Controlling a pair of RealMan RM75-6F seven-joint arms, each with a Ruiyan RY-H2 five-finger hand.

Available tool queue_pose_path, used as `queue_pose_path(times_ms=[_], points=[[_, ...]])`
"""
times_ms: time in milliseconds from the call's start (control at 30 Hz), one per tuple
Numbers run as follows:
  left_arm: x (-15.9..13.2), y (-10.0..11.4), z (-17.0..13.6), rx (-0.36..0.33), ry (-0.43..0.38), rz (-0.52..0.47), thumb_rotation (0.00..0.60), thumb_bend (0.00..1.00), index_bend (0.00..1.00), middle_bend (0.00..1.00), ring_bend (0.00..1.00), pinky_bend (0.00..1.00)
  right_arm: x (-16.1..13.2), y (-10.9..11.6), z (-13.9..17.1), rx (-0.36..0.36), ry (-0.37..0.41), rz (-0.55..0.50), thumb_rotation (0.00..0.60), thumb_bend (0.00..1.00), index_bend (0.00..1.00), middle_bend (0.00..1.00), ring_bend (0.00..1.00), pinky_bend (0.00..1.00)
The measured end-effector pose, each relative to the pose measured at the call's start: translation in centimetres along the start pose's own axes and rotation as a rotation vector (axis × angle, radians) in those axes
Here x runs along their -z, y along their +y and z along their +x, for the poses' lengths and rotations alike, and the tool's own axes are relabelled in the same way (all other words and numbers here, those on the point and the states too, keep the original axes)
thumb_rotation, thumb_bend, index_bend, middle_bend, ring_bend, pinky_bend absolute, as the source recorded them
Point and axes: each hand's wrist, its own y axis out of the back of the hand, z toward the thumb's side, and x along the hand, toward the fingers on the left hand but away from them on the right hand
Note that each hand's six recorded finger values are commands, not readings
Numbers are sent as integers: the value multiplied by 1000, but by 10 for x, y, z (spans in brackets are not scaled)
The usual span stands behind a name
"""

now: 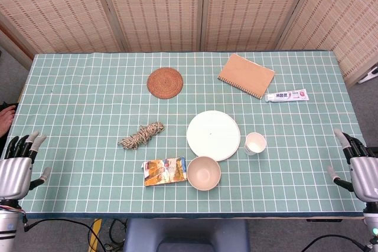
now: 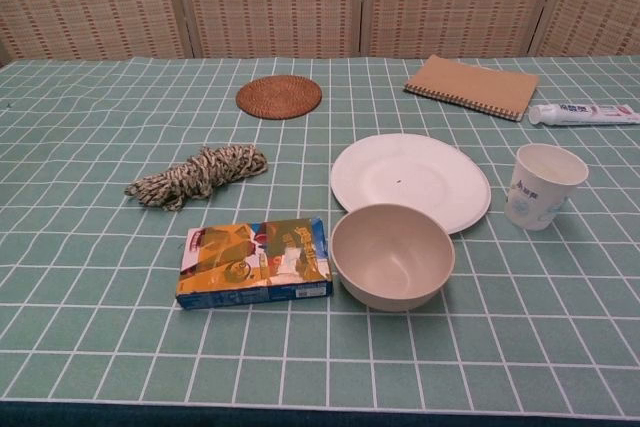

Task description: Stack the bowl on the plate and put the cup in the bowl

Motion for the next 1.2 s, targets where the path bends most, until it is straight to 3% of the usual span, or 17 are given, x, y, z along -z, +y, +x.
queue_pose_path(times_ms=[533, 833, 1200], points=[[0, 3, -4, -7, 1, -1, 600, 286, 120, 31, 88, 32, -12, 4, 0, 8, 58, 0, 600, 294, 41, 123, 133, 278], [0, 5, -7, -10, 4, 1, 600, 286, 120, 31, 88, 32, -58, -7, -20, -69, 244, -8, 600, 294, 41, 122, 133, 278], [-2, 6, -7, -11, 1, 3, 600, 287, 120, 32, 88, 32, -144, -29, -42, -209, 558, 26, 600, 258, 41, 122, 133, 278]])
